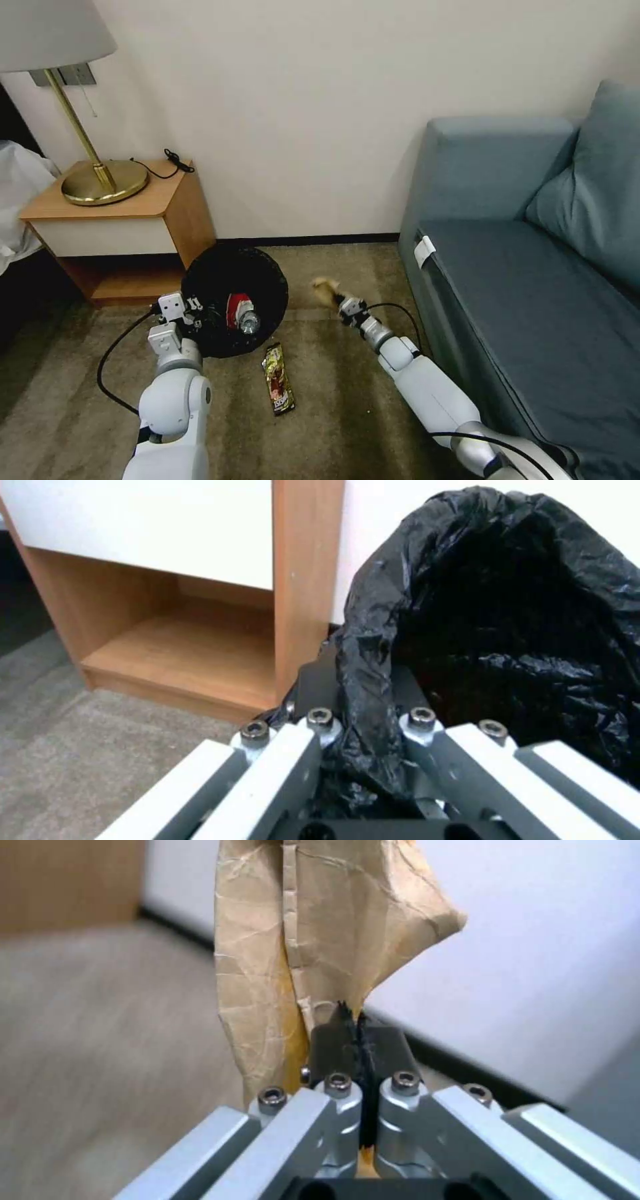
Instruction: Pick up the trash bin, then pick up the garbage on the floor and place it into the trash bin.
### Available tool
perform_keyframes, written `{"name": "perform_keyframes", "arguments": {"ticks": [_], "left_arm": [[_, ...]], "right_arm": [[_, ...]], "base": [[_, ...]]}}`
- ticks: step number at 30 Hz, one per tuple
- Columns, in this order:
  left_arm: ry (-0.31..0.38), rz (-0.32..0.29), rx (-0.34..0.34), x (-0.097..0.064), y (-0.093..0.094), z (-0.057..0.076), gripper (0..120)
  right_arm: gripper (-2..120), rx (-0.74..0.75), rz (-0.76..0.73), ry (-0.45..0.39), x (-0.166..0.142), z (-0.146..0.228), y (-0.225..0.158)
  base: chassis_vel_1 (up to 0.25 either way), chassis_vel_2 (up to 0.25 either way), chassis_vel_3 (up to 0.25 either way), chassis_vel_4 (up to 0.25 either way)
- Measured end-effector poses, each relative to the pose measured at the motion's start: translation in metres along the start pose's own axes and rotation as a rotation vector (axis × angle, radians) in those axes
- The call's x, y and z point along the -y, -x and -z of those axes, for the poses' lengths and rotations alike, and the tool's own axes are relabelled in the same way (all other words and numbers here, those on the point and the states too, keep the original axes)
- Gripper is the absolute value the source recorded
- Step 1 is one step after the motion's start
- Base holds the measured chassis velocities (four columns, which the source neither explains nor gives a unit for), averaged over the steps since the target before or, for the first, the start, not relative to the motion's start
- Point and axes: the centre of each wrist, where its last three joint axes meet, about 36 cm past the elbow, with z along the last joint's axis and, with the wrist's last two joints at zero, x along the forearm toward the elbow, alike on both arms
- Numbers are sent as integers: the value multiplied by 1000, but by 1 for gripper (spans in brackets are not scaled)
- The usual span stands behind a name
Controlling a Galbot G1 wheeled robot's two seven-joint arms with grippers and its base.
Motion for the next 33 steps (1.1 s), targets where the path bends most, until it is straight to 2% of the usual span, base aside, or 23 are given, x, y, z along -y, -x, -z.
{"name": "perform_keyframes", "arguments": {"ticks": [1,3,4,7,8,9,10,12,13,15,16,18,19,21,23,25,33], "left_arm": [[0,0,0,0,0,0,4],[-4,-8,-8,2,1,-2,4],[-4,-8,-8,2,1,-2,4],[-8,-17,-13,6,2,-3,4],[-8,-17,-13,6,2,-3,4],[-9,-19,-16,7,2,-4,4],[-9,-19,-16,7,2,-4,4],[-12,-21,-21,9,2,-6,4],[-12,-21,-21,9,2,-6,4],[-12,-20,-25,9,0,-8,4],[-12,-20,-25,9,0,-8,4],[-14,-20,-18,9,-2,-5,4],[-14,-20,-18,9,-2,-5,4],[-15,-19,-11,8,-3,-3,4],[-15,-18,-11,8,-4,-2,4],[-14,-16,-10,8,-4,-2,4],[-11,-14,-7,8,-5,0,4]], "right_arm": [[0,0,0,0,0,0,0],[0,104,-63,57,0,35,13],[0,104,-63,57,0,35,13],[0,235,-93,104,-5,92,27],[0,235,-93,104,-5,92,27],[0,286,-94,125,-9,118,33],[0,286,-94,125,-9,118,33],[0,359,-84,175,-21,168,39],[0,359,-84,175,-21,168,39],[0,397,-44,208,-38,202,35],[0,397,-44,208,-38,202,35],[0,405,24,248,-64,225,22],[0,405,24,248,-64,225,22],[0,374,90,295,-90,232,9],[0,367,104,299,-95,232,6],[0,344,164,294,-115,225,-5],[0,314,240,263,-136,207,-22]], "base": [[0,0,0,0],[0,0,0,0],[0,0,0,0],[0,0,0,0],[0,0,0,0],[0,0,0,0],[0,0,0,0],[0,0,0,0],[0,0,0,0],[0,0,0,0],[0,0,0,0],[0,0,0,0],[0,0,0,0],[0,0,0,0],[0,0,0,0],[0,0,0,0],[0,0,0,0]]}}
